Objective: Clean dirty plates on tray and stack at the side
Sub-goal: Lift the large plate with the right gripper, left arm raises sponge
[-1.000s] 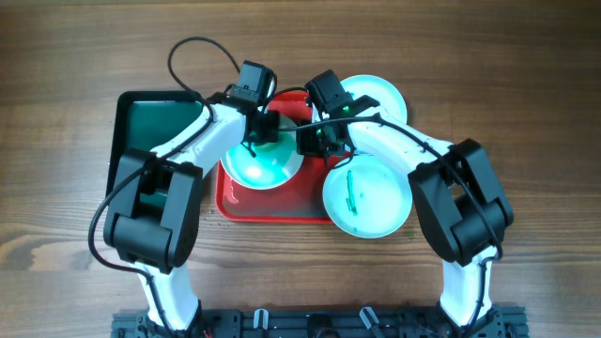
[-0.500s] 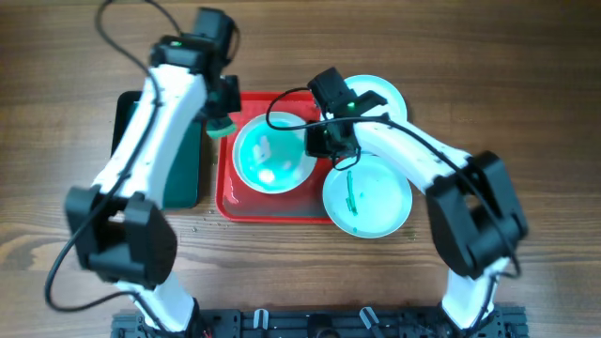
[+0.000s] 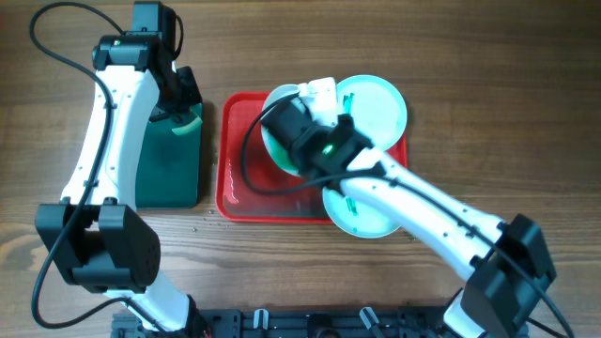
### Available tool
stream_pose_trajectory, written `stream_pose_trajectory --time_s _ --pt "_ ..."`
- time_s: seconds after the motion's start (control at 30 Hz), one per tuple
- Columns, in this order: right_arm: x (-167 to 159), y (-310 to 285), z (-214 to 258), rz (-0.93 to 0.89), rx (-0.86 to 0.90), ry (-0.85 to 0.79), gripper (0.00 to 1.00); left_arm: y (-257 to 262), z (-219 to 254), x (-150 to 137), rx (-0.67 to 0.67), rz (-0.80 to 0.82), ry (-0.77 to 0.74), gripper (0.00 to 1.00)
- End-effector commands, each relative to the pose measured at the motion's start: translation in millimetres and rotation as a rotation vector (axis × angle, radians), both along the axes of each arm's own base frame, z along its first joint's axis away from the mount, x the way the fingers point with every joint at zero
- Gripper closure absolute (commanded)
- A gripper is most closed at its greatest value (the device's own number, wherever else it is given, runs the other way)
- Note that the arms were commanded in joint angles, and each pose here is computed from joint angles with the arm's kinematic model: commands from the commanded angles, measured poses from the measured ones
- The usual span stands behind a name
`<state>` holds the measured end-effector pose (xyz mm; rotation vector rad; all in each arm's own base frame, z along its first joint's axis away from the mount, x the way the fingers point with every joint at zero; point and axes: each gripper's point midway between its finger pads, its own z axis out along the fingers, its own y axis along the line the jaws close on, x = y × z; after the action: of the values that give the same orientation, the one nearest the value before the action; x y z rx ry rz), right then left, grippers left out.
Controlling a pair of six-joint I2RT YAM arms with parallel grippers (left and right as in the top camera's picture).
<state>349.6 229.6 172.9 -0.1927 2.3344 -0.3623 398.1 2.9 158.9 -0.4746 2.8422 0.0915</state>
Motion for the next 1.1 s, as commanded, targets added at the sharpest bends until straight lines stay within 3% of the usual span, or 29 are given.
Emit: stream_pose_trajectory --time_s 0.0,0.37,1.07 --pt "0 -9 56 -0.076 -0.175 -0.286 0.96 0 9 2 -0.015 0.008 -0.026 0.96" --pt "-29 8 121 -0.081 -0.449 -0.57 0.96 0 8 1 -0.015 0.008 -0.021 0.96" --pt "-27 28 132 -0.015 -0.53 -0.548 0.96 0 7 -2 -0.015 0.011 -0.007 0.96"
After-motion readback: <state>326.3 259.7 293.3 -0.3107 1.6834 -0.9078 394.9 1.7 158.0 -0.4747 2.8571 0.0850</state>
